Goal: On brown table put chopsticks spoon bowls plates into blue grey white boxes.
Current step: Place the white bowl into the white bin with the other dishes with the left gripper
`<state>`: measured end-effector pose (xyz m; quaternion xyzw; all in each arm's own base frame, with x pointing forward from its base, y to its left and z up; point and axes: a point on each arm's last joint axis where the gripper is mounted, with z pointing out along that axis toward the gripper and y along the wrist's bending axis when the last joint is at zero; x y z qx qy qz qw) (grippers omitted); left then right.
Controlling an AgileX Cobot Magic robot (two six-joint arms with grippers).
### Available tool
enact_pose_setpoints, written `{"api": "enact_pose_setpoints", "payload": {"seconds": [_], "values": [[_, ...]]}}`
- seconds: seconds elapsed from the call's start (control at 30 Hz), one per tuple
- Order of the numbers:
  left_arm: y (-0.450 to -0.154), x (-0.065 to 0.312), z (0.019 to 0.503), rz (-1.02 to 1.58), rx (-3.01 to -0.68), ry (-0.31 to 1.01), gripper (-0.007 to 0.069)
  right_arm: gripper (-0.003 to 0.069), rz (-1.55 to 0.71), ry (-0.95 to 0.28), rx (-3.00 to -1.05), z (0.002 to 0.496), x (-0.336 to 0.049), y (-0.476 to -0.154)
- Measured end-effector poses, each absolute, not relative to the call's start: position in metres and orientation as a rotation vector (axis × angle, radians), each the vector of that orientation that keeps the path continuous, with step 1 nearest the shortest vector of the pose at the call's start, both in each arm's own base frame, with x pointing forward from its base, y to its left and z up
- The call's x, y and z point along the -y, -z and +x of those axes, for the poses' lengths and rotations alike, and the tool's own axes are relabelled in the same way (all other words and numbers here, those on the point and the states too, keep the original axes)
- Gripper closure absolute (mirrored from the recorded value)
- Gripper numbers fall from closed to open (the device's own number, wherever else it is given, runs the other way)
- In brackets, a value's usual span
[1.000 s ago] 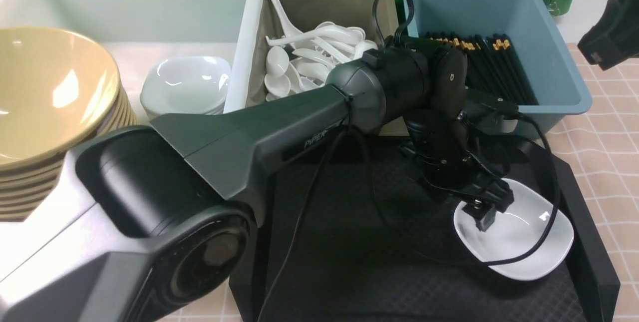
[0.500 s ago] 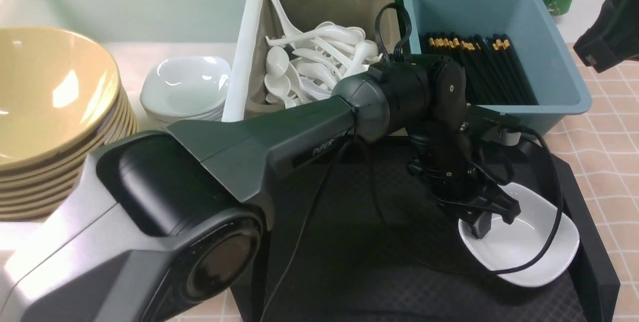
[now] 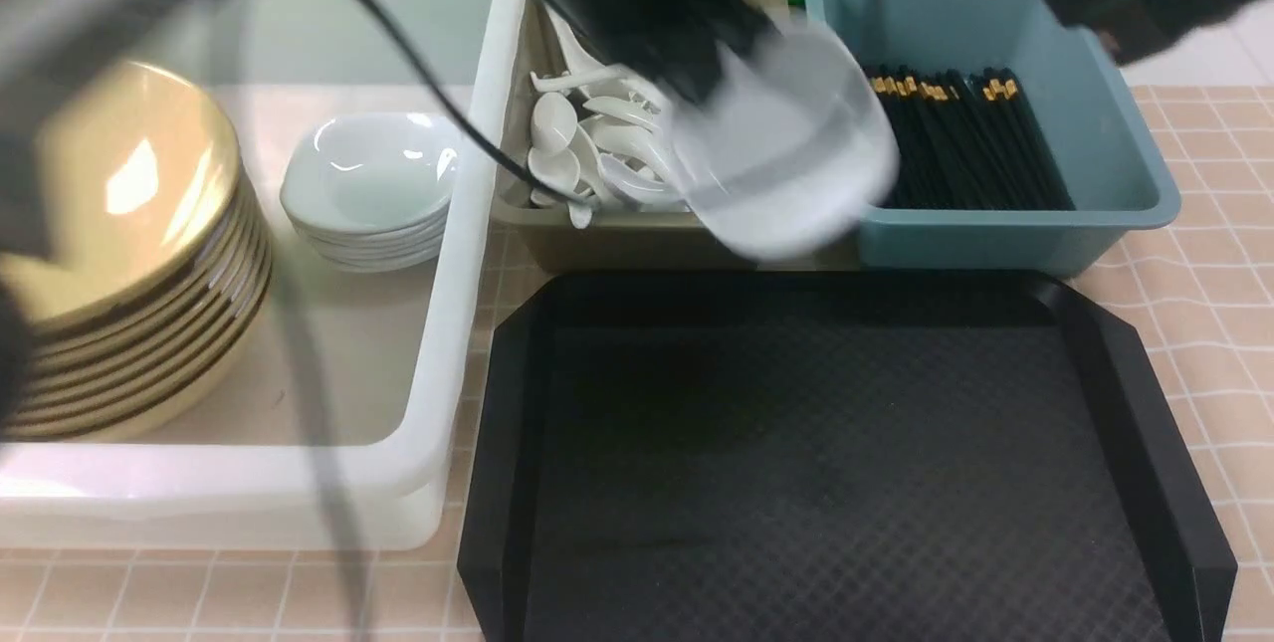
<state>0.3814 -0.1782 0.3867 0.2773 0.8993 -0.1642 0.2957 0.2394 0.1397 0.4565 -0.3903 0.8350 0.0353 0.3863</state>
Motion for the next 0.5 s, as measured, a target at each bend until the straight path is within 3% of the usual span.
{"api": "enact_pose_setpoints", "payload": {"seconds": [0.07, 0.1, 0.2, 0.37, 0.5], "values": [[-0.408, 0.133, 0.383, 0.610, -2.371, 0.391, 0.0620, 0.0610, -1.091, -0.117, -2.053, 0.238, -0.165, -0.461], [-0.410, 0.133, 0.382, 0.610, -2.367, 0.390, 0.0620, 0.0610, -1.090, -0.117, -2.046, 0.238, -0.165, -0.462], [-0.426, 0.055, 0.389, 0.351, -2.370, 0.303, 0.0620, 0.0610, -1.242, -0.145, -1.956, 0.244, -0.209, -0.455], [-0.410, -0.007, 0.402, 0.107, -2.429, 0.237, 0.0620, 0.0608, -1.356, -0.157, -1.959, 0.259, -0.248, -0.428], [-0.384, -0.017, 0.414, 0.070, -2.477, 0.229, 0.0620, 0.0606, -1.376, -0.144, -1.984, 0.267, -0.256, -0.416]]}}
